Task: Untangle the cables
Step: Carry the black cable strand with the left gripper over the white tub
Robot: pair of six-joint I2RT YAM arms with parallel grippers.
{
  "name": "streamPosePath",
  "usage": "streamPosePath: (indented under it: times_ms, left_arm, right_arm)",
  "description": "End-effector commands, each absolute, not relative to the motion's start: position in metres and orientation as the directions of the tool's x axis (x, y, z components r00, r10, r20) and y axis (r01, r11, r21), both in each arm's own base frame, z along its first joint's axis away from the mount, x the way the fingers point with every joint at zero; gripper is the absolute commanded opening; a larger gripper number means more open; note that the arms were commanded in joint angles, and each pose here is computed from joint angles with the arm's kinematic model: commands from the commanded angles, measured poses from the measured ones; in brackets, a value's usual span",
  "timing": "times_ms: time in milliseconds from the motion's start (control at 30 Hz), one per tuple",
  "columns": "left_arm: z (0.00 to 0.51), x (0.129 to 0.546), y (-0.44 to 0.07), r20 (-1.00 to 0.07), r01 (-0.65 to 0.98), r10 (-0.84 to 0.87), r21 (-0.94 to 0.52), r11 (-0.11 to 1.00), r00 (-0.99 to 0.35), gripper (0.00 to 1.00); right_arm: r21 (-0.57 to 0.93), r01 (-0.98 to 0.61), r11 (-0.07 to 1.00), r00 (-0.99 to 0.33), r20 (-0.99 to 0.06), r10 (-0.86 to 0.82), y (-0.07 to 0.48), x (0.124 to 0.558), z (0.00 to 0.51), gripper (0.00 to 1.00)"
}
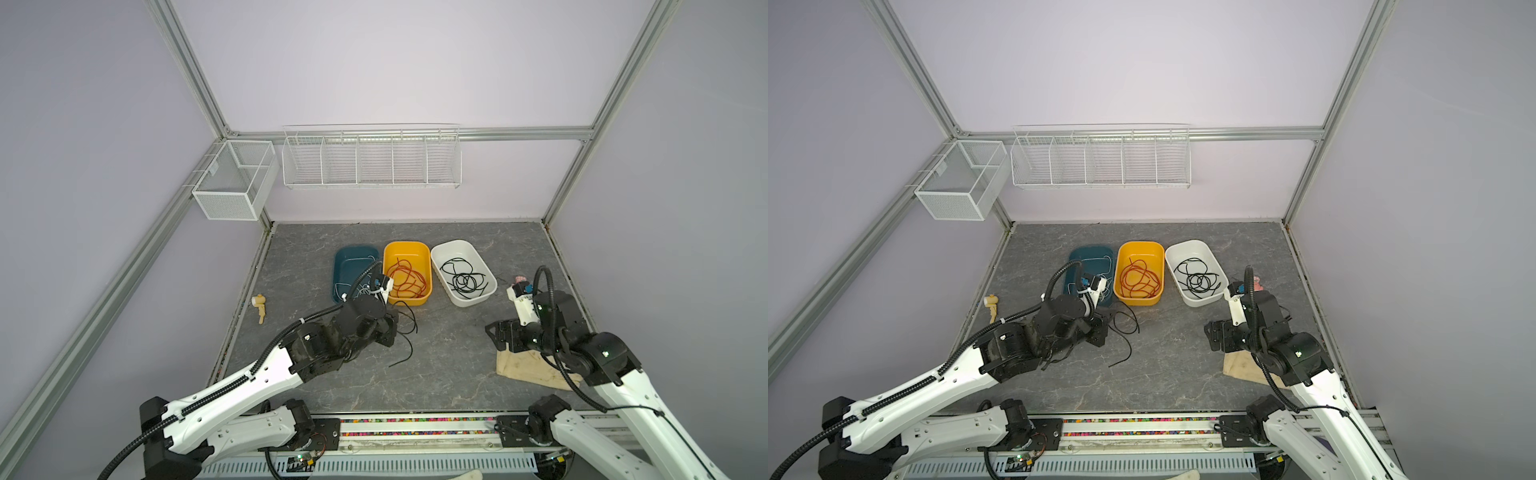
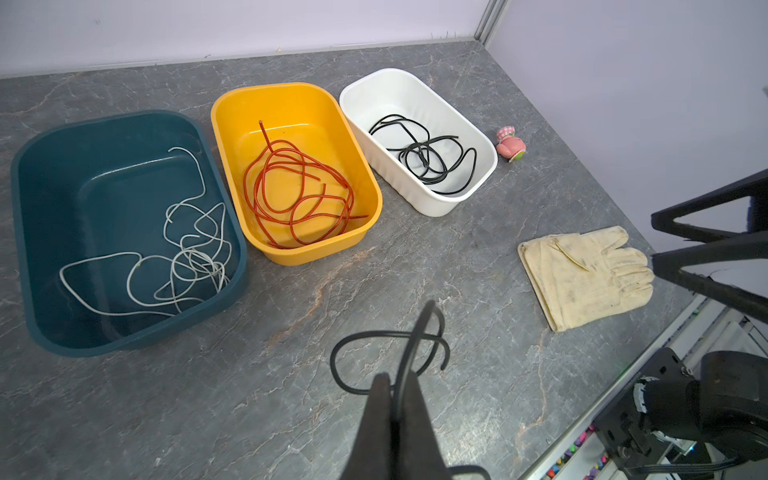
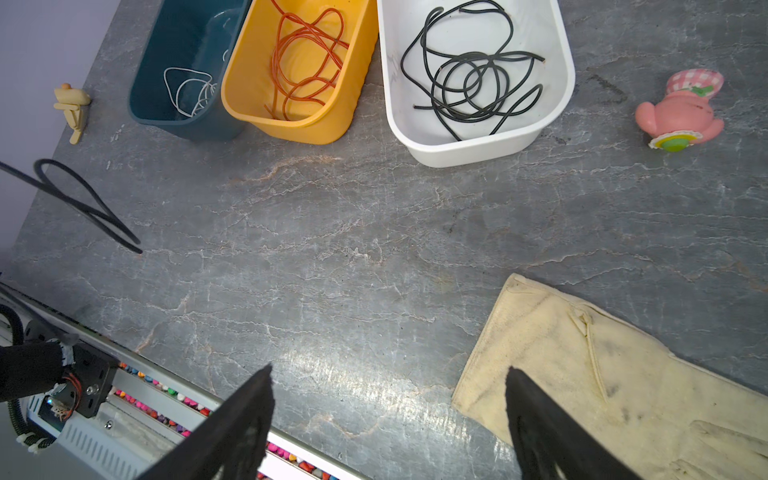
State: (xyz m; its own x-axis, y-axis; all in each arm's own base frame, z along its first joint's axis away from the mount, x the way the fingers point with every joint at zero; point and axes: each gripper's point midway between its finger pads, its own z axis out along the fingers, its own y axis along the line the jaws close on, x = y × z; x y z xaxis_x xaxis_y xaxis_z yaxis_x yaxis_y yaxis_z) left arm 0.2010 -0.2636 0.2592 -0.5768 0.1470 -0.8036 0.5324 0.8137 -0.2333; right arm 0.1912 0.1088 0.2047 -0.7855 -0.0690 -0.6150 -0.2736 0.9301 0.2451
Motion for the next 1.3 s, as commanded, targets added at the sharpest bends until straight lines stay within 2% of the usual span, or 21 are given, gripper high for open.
streamPosePath:
  times_ms: [0, 433, 733, 1100, 1267]
  left_arm:
    - [0.278, 0.205, -0.273, -0.821, 0.571, 0.192, -0.186, 0.8, -0.537, 0.0]
    - [0.316, 0.243, -0.339, -0.856, 0.649, 0.29, -0.068, 0.758, -0.428, 0.0]
    - [0.345, 0.277, -0.378, -0.894, 0.673, 0.282, -0.029, 0.739, -0.349, 0.0]
    - [0.346, 0.328, -0.42, -0.913, 0.669, 0.305, 0.048, 0.741, -0.272, 0.0]
    - [0.335, 0.354, -0.436, -0.921, 0.66, 0.264, 0.01, 0.752, -0.287, 0.0]
  right_arm:
    - [0.242, -0.278, 0.93, -0.784, -0.616, -0.074, 0.111, 0.191, 0.202, 0.88]
    - [0.236, -0.295, 0.926, -0.768, -0.635, -0.083, 0.113, 0.19, 0.199, 0.88]
    - [0.238, -0.308, 0.921, -0.736, -0.673, -0.072, 0.112, 0.189, 0.205, 0.88]
    - [0.232, -0.308, 0.923, -0.7, -0.712, -0.055, 0.108, 0.189, 0.211, 0.88]
    - [0.232, -0.313, 0.921, -0.697, -0.715, -0.057, 0.109, 0.189, 0.212, 0.88]
